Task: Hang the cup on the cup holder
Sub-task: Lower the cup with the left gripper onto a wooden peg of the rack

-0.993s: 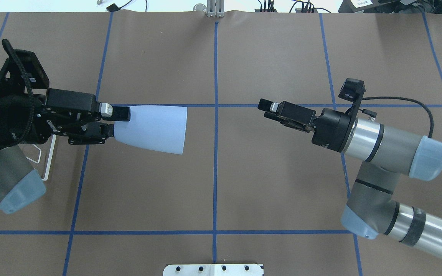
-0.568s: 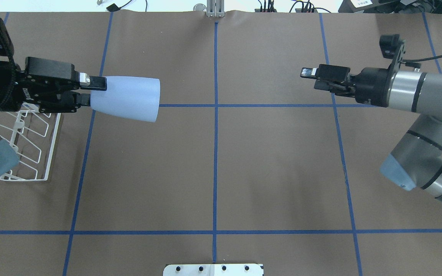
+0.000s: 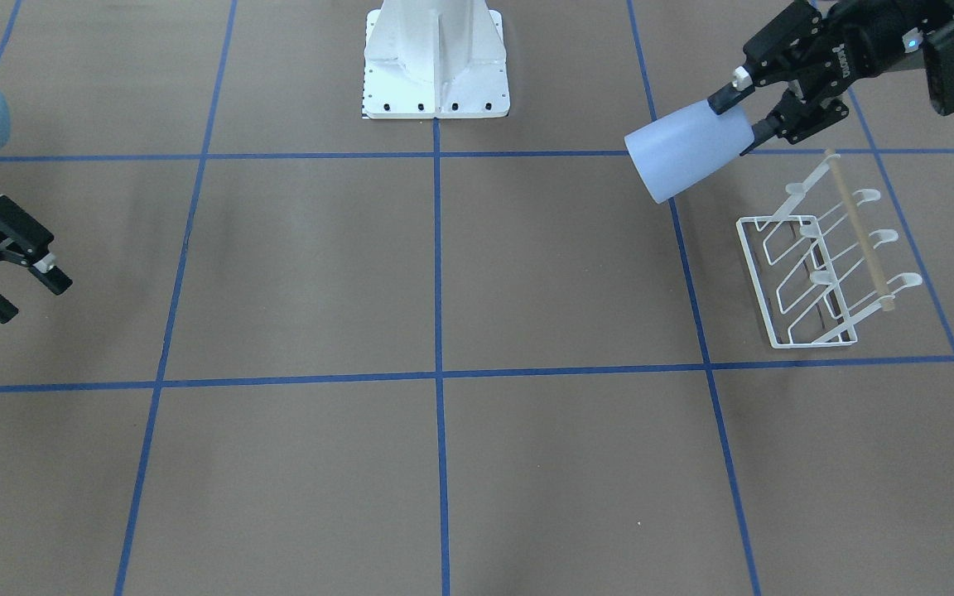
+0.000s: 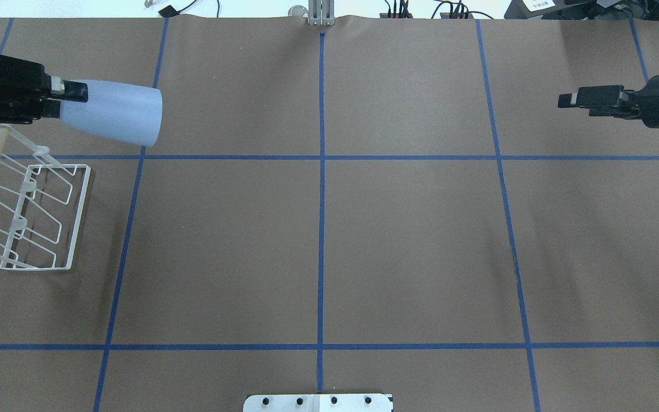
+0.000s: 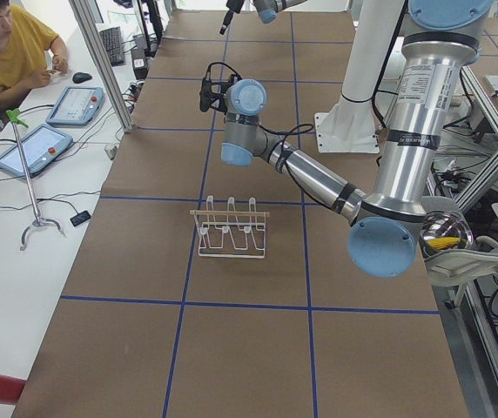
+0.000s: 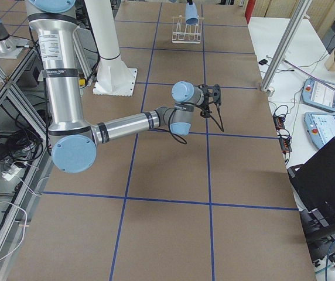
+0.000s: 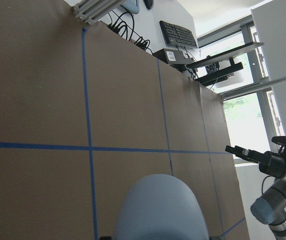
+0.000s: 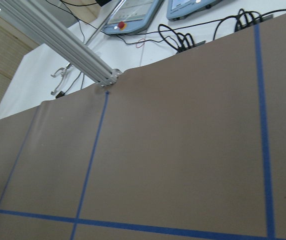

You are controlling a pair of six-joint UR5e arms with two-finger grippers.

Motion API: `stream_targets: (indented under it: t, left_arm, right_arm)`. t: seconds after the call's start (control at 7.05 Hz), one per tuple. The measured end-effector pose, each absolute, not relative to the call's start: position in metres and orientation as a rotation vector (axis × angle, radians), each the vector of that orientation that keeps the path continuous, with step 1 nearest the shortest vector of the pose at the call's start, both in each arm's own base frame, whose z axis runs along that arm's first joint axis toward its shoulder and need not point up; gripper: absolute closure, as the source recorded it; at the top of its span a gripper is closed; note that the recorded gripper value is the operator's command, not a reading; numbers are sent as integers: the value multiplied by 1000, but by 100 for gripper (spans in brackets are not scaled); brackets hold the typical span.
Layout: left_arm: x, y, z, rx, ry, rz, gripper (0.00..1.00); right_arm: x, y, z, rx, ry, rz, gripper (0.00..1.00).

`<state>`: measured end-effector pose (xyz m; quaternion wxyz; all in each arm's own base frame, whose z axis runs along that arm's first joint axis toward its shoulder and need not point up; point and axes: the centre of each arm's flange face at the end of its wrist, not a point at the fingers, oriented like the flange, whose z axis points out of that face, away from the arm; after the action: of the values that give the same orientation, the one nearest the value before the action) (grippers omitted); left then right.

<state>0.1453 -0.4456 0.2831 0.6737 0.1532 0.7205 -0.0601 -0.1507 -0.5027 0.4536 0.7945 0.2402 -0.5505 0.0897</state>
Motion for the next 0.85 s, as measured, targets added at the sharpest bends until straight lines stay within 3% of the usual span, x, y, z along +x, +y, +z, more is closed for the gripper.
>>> stream_targets:
  t: [0.85]
  left_arm:
    - [99,-483,331,474,1293,-83,100]
  right_arm:
    - [-24,-491,579,334,-783,-57,1]
